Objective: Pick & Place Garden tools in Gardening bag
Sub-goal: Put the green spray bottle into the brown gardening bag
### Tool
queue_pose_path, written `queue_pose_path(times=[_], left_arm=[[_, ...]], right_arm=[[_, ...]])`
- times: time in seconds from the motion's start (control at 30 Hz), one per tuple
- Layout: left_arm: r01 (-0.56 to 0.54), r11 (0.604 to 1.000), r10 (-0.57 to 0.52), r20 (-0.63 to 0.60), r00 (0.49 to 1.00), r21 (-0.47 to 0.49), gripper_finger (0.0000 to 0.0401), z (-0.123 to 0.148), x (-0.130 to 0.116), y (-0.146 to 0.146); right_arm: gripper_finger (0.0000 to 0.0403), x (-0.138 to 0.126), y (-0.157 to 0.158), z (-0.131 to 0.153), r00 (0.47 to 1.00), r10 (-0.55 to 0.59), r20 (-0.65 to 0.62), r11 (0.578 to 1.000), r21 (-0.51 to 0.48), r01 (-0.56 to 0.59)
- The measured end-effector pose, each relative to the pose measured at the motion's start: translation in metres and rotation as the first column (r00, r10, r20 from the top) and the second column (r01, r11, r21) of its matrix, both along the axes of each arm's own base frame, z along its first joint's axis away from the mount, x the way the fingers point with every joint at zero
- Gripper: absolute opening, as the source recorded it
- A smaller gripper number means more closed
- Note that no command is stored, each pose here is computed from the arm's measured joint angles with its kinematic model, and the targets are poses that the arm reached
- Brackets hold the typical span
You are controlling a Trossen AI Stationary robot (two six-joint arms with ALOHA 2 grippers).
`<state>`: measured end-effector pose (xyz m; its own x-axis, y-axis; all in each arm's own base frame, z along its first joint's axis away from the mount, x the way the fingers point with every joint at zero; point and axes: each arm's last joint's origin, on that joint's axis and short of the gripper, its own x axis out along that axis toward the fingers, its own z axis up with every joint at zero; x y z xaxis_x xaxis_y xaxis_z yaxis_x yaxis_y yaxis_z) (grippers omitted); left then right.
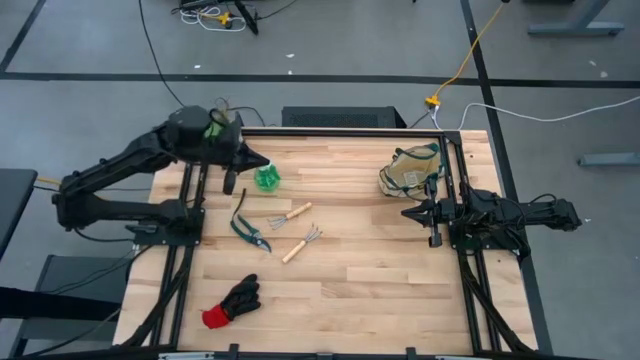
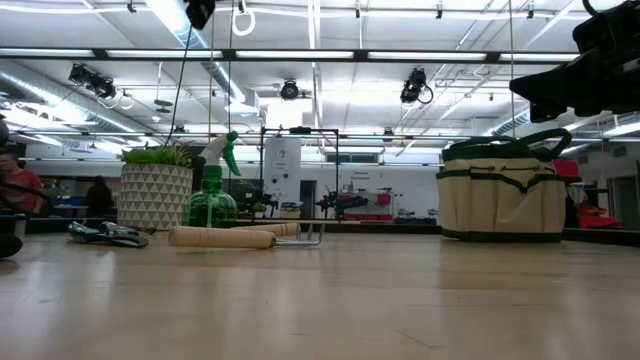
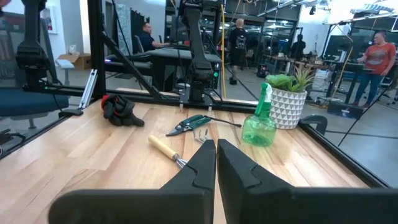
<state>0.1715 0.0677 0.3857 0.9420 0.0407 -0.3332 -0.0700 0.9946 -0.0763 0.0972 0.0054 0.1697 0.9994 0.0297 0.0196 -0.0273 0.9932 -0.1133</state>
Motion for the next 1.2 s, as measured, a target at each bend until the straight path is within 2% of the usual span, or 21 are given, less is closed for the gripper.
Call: queue_pose_path(times=[0.2, 0.57, 0.77, 1.2], left_arm=[[-0.025, 1.000, 0.025, -0.108, 0.994, -0.001, 0.0001, -0.015, 0.002, 0.019], [-0.023, 0.999, 0.029, -0.184, 0.982, 0.039, 0.0002, -0.032, 0.008, 0.052], [-0.031, 0.999, 0.038, -0.275, 0.961, 0.031, 0.0002, -0.047, 0.009, 0.066], [-0.051, 0.997, 0.069, -0.367, 0.928, 0.059, 0.0003, -0.063, 0.000, 0.092]], right_arm=[[0.0020, 0.000, 0.000, 0.000, 1.000, 0.000, 0.000, 1.000, 0.000, 0.000], [0.0020, 0.000, 0.000, 0.000, 1.000, 0.000, 0.000, 1.000, 0.000, 0.000], [0.0020, 0.000, 0.000, 0.000, 1.000, 0.000, 0.000, 1.000, 0.000, 0.000], [0.0020, 0.000, 0.000, 0.000, 1.000, 0.000, 0.000, 1.000, 0.000, 0.000]])
